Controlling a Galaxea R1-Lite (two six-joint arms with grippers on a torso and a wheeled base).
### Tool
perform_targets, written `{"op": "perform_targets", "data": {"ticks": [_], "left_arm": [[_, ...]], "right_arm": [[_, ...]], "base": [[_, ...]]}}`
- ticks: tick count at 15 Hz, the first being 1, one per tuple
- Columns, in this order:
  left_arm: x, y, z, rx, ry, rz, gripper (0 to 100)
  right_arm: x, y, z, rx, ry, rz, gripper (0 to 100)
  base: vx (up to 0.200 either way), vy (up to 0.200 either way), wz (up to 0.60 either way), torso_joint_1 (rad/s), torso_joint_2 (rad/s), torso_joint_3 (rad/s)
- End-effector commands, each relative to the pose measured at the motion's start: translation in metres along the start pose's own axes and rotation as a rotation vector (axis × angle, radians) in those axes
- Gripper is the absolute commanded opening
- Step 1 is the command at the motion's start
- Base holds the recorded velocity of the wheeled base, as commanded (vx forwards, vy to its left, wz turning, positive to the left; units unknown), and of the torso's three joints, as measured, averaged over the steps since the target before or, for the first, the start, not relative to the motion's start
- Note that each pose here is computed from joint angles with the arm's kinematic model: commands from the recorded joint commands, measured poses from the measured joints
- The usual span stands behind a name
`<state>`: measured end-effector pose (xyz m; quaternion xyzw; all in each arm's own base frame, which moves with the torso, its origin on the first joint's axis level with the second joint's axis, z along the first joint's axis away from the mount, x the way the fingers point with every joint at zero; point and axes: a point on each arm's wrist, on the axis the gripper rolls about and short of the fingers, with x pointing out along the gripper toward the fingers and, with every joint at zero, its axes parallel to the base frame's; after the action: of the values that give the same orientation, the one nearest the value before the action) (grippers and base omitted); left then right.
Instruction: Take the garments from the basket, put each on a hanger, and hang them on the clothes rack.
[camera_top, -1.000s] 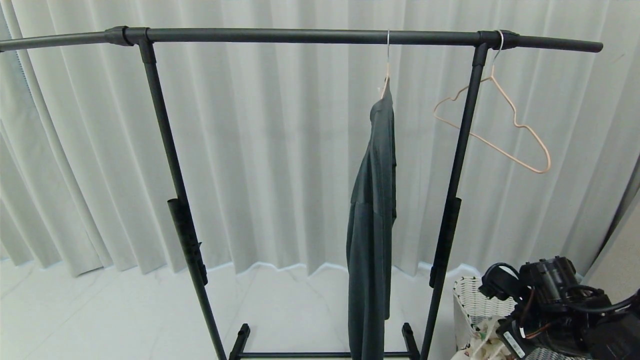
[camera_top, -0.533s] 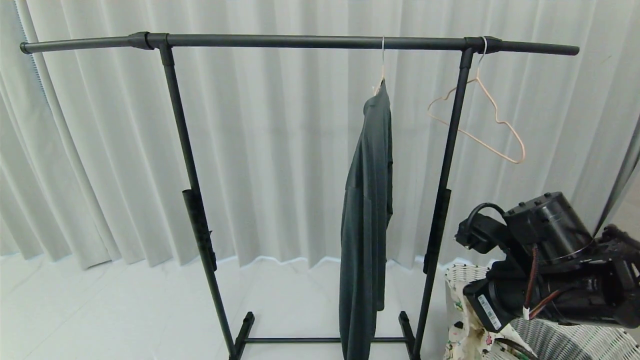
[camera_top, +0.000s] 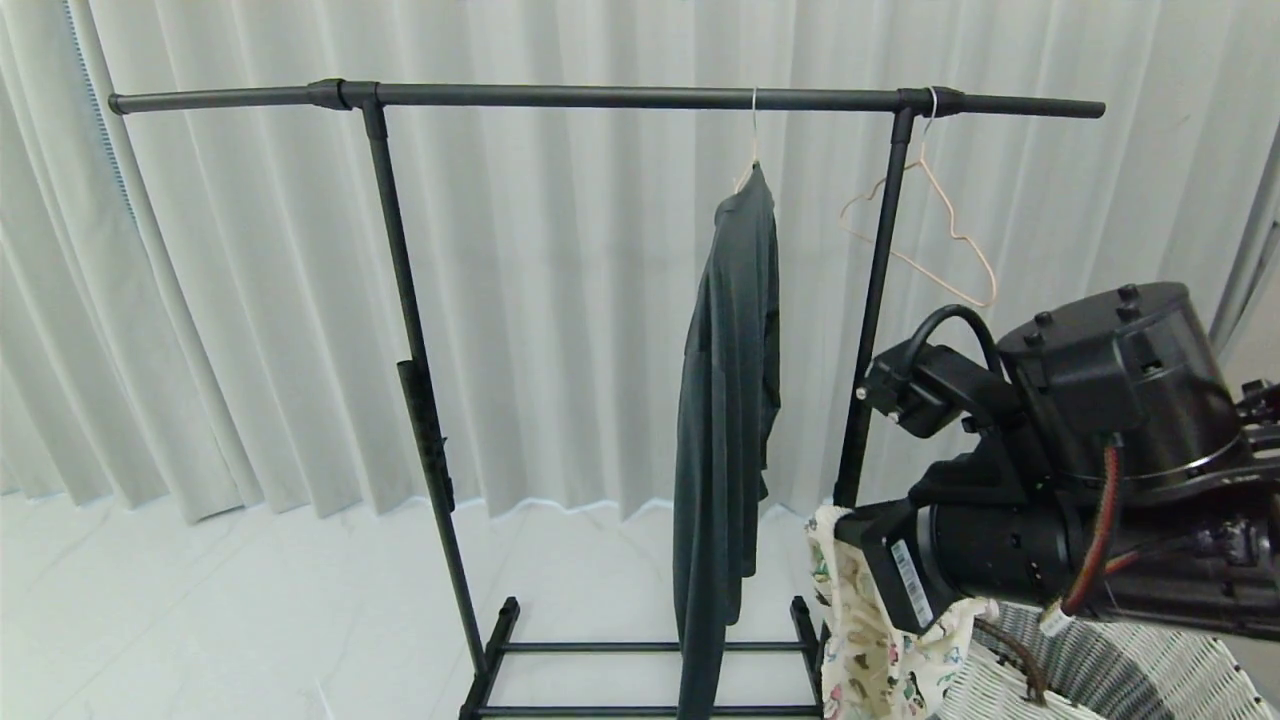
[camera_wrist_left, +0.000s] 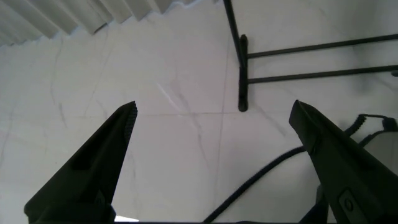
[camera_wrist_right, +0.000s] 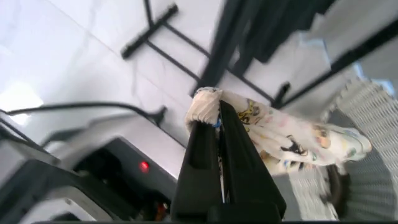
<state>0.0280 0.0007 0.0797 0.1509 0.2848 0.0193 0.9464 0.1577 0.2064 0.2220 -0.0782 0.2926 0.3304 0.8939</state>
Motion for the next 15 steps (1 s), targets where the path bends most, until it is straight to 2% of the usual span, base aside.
{"op": "perform_targets", "data": {"ticks": [1,3,5,8,10,12,13,14,15], "left_arm": [[-0.007,-0.001,-0.002,-0.018,-0.104,-0.108,100],[-0.018,-0.003,-0.006,-0.006,-0.278,-0.292,100],[-0.03,0.0,0.006,-0.001,-0.397,-0.369,100],[-0.048,0.013,0.063,0.011,-0.481,-0.464,100],[-0.056,0.018,0.114,0.031,-0.534,-0.631,100],[-0.062,0.016,0.163,0.002,-0.556,-0.795,100],[-0.064,0.008,0.189,-0.034,-0.54,-0.892,100],[-0.061,0.0,0.202,-0.056,-0.507,-0.92,100],[-0.051,-0.015,0.209,-0.05,-0.45,-0.9,100]], "right_arm": [[0.009,0.007,0.009,-0.002,-0.015,0.012,0],[0.008,0.013,0.017,-0.008,-0.042,0.033,0],[0.008,0.019,0.021,-0.015,-0.057,0.053,0],[0.008,0.033,0.028,-0.024,-0.115,0.098,0],[0.012,0.046,0.032,-0.032,-0.168,0.137,0],[0.012,0.055,0.036,-0.039,-0.197,0.154,0],[0.011,0.058,0.04,-0.037,-0.213,0.153,0],[0.012,0.059,0.044,-0.034,-0.224,0.153,0],[0.011,0.06,0.048,-0.03,-0.237,0.154,0]], "base": [[0.0,0.0,0.0,0.0,0.0,0.0],[0.0,0.0,0.0,0.0,0.0,0.0],[0.0,0.0,0.0,0.0,0.0,0.0],[0.0,0.0,0.0,0.0,0.0,0.0],[0.0,0.0,0.0,0.0,0.0,0.0],[0.0,0.0,0.0,0.0,0.0,0.0],[0.0,0.0,0.0,0.0,0.0,0.0],[0.0,0.0,0.0,0.0,0.0,0.0],[0.0,0.0,0.0,0.0,0.0,0.0]]}}
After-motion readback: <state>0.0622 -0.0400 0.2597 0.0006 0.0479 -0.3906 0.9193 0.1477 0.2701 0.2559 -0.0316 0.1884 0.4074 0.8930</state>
